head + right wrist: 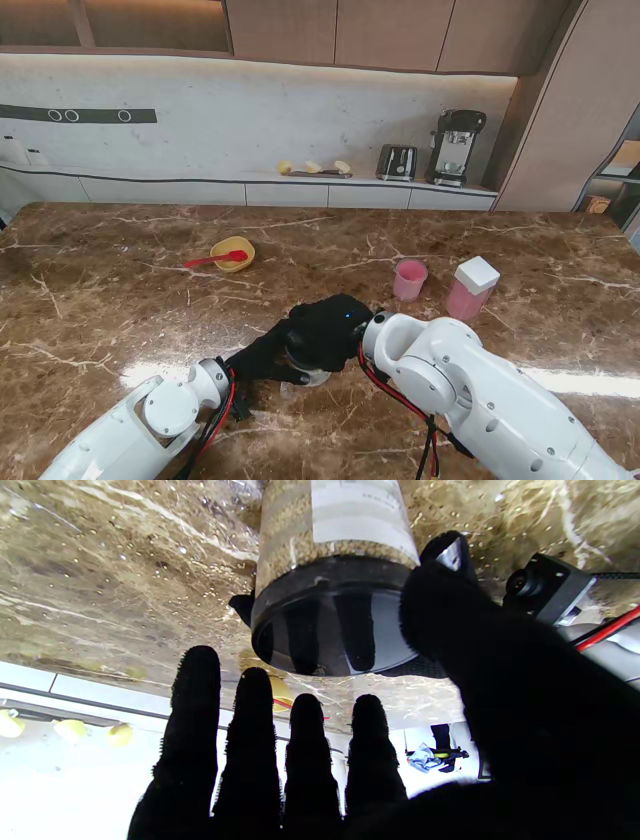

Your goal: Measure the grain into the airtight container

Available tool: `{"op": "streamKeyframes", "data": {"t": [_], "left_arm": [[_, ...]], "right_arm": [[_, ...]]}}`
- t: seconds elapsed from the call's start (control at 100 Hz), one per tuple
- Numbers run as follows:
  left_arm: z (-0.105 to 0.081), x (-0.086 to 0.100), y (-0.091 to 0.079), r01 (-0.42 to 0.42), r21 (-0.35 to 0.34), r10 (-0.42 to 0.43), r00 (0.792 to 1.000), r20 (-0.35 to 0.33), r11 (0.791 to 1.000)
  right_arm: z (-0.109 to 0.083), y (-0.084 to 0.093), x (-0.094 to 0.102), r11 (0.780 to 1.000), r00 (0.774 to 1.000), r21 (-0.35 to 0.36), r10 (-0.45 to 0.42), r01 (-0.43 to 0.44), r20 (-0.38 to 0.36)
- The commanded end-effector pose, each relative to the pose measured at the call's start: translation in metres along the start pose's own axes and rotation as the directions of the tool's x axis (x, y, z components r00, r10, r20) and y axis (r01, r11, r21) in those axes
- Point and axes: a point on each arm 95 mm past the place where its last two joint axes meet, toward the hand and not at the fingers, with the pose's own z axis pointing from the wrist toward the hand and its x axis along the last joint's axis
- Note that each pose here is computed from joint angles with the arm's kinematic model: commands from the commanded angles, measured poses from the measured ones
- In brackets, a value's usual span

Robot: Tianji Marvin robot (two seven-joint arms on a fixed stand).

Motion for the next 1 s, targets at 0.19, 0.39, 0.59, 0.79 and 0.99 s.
{"op": "streamKeyframes", "data": {"t": [0.19,0.39,0.59,0.79,0.99], "left_arm": [[-0.017,-0.031,0.025,0.028,-0.055,-0.023,0.995,0.101,0.998],[-0.017,-0.031,0.026,0.029,-0.057,-0.024,0.995,0.101,0.998],[-0.017,-0.03,0.026,0.031,-0.057,-0.025,0.995,0.1,0.998],[-0.017,-0.03,0.026,0.03,-0.056,-0.025,0.995,0.101,0.998],[-0.017,-0.03,0.025,0.03,-0.058,-0.024,0.995,0.101,0.998]], "right_arm": [[0.004,-0.015,-0.002,1.0,1.0,0.029,-0.003,0.002,0.009],[0.008,-0.02,0.0,1.0,1.0,-0.011,-0.015,0.015,0.022],[0.012,-0.024,0.003,0.991,0.993,-0.102,-0.077,0.086,0.092],[0.008,-0.023,0.007,0.983,0.988,-0.143,-0.101,0.117,0.117],[-0.007,-0.006,0.006,0.985,0.991,-0.154,-0.063,0.081,0.12]]}}
